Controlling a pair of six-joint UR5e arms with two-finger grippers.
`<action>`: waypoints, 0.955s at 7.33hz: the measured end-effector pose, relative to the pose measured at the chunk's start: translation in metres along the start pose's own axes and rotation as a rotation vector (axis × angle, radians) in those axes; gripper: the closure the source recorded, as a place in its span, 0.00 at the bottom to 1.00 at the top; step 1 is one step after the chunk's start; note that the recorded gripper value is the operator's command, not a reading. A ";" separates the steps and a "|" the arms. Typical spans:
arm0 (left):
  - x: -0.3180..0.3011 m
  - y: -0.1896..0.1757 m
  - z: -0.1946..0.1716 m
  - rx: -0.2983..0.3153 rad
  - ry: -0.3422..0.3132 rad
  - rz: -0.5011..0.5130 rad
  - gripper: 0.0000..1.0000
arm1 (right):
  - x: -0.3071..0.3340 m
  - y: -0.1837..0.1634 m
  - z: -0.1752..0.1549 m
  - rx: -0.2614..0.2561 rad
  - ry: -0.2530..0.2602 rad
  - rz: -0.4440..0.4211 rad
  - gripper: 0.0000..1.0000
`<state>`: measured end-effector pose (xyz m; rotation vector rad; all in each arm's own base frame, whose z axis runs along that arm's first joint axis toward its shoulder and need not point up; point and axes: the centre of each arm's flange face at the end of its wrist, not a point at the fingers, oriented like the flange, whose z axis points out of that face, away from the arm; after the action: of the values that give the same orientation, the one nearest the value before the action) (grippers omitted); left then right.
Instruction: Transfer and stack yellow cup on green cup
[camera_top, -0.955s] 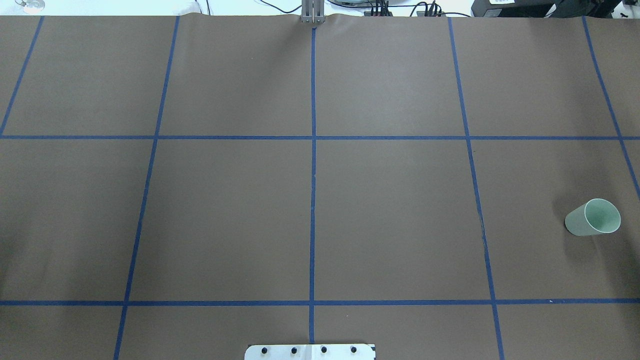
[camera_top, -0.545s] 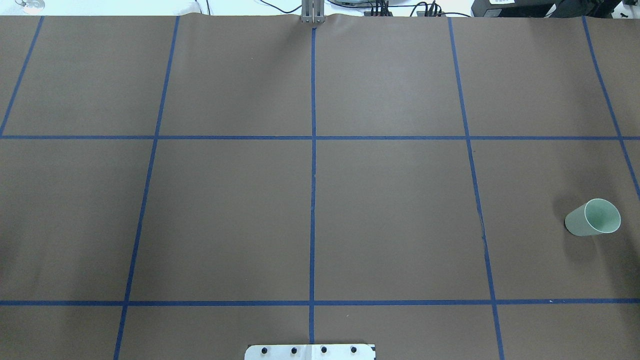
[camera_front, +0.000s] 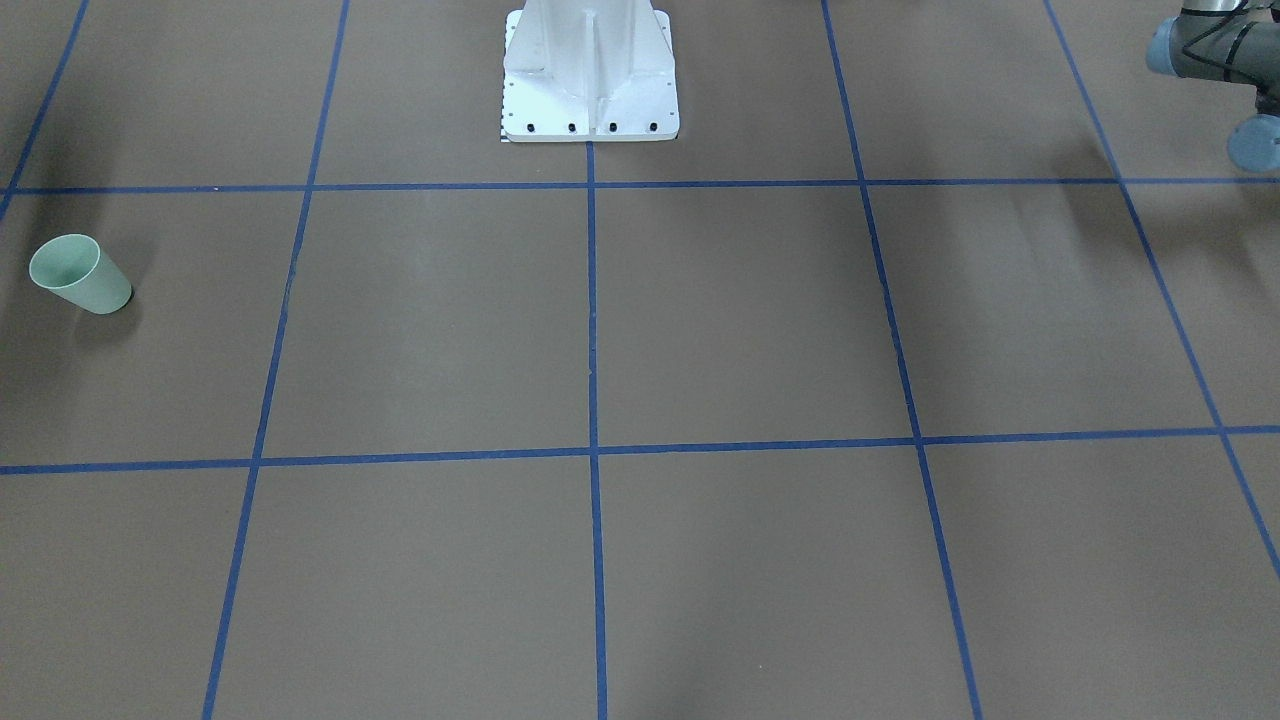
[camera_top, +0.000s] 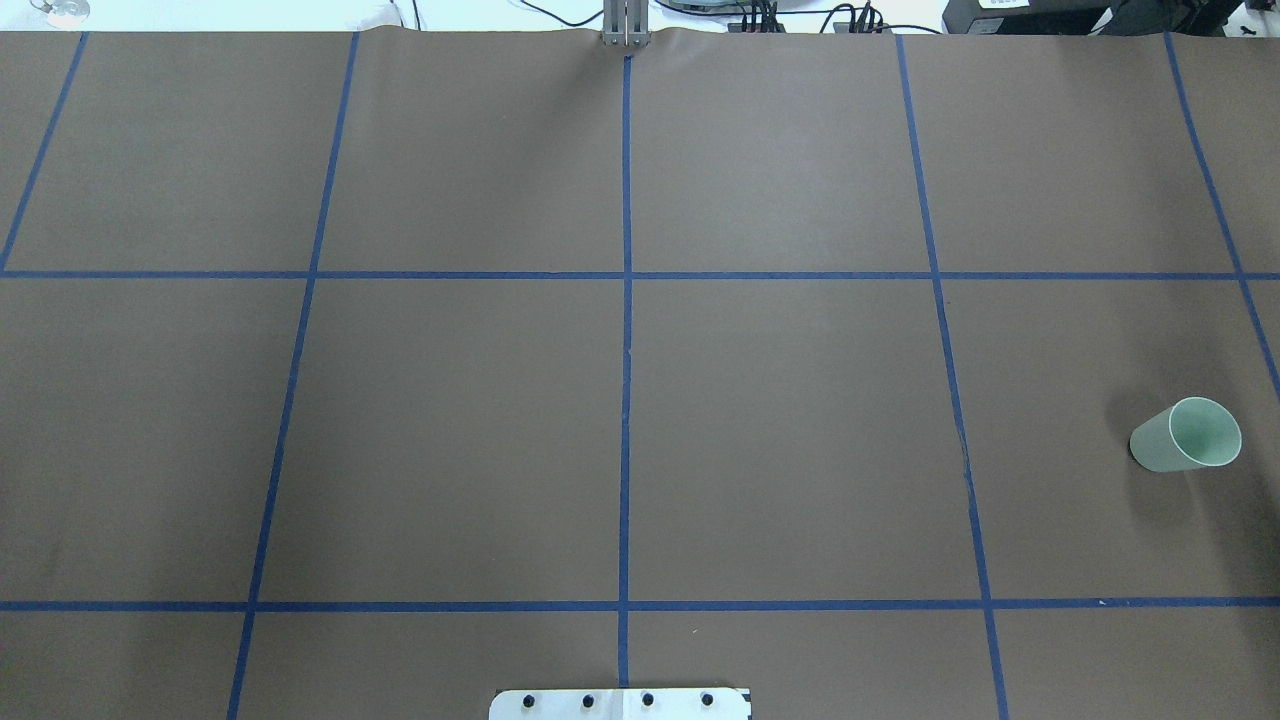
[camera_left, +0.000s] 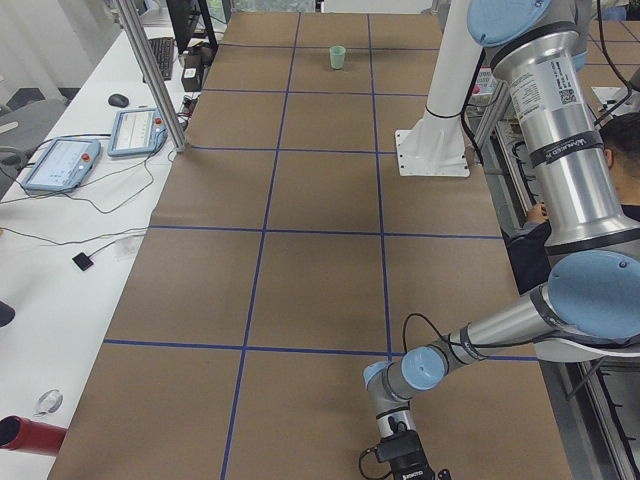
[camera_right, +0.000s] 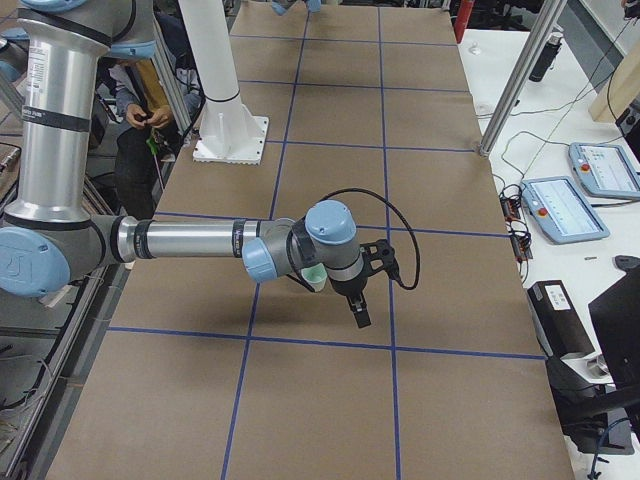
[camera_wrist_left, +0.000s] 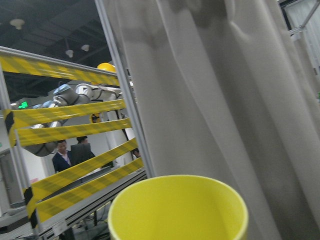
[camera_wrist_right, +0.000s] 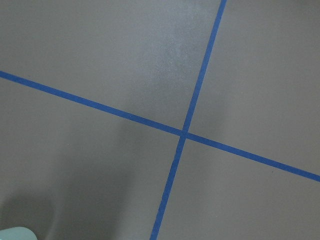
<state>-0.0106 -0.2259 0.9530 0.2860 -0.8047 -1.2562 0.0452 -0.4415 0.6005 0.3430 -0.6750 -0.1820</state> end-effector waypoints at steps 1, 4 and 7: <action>0.005 0.000 -0.001 -0.005 0.055 0.012 0.87 | 0.000 -0.002 0.000 0.002 0.001 0.003 0.00; 0.018 -0.002 -0.012 -0.015 0.202 0.073 0.89 | -0.001 -0.009 -0.002 0.009 0.002 0.002 0.00; 0.036 -0.010 -0.033 -0.015 0.382 0.130 0.93 | 0.000 -0.014 0.000 0.011 0.001 0.002 0.00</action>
<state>0.0074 -0.2692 0.9375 0.4395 -0.4772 -1.0422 0.0445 -0.4548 0.5952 0.3527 -0.6753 -0.1767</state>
